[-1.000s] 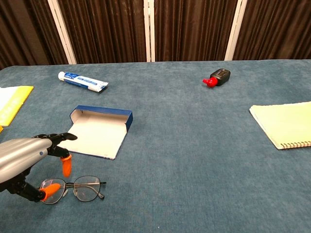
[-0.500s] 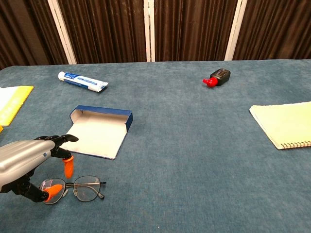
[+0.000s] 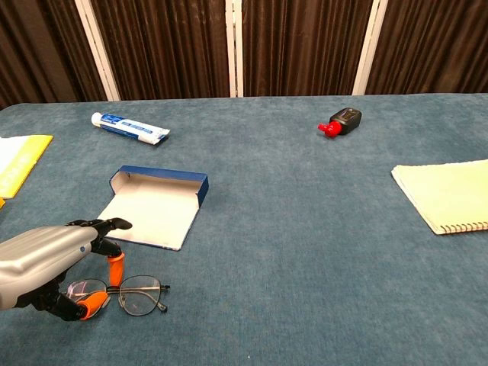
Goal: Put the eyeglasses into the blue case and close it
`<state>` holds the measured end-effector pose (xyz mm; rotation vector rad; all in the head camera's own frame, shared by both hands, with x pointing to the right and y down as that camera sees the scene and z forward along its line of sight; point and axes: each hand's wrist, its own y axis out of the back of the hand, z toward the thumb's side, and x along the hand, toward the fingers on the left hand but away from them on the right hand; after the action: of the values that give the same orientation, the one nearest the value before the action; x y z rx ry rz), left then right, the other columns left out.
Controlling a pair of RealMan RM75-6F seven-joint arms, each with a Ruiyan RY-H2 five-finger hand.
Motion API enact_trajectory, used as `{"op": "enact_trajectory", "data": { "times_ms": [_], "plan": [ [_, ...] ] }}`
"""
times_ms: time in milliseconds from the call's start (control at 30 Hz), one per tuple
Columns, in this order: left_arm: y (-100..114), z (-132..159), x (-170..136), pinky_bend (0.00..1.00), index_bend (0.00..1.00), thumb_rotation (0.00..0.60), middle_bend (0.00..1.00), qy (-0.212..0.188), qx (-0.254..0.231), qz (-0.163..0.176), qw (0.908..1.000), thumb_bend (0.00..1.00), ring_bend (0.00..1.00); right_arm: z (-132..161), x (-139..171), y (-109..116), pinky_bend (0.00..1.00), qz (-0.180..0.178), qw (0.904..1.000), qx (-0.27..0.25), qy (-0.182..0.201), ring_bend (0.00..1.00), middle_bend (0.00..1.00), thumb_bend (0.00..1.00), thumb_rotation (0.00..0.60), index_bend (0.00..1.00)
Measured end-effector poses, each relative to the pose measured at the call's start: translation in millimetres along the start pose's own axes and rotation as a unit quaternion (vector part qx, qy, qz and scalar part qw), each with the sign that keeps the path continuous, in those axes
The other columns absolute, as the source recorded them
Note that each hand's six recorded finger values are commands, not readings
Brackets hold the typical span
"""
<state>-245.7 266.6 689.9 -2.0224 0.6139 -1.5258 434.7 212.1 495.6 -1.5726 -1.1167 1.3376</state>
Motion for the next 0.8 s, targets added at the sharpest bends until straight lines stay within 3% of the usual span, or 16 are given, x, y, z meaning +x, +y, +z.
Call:
{"op": "enact_trajectory", "data": {
  "times_ms": [433, 800],
  "plan": [
    [2.6, -0.5, -1.5, 0.0, 0.57, 0.6, 0.0, -0.005, -0.002, 0.0, 1.0, 0.5, 0.0, 0.4, 0.1, 0.1, 0.0, -0.001, 1.0, 0.001, 0.0, 0.0, 0.0, 0.0, 0.6, 0.0],
    [19.4, 1.2, 0.3, 0.0, 0.59, 0.6, 0.0, -0.022, 0.011, 0.011, 0.9996, 0.51, 0.0, 0.3, -0.3, -0.5, 0.0, 0.0, 1.0, 0.001, 0.0, 0.0, 0.0, 0.0, 0.6, 0.0]
  ]
}}
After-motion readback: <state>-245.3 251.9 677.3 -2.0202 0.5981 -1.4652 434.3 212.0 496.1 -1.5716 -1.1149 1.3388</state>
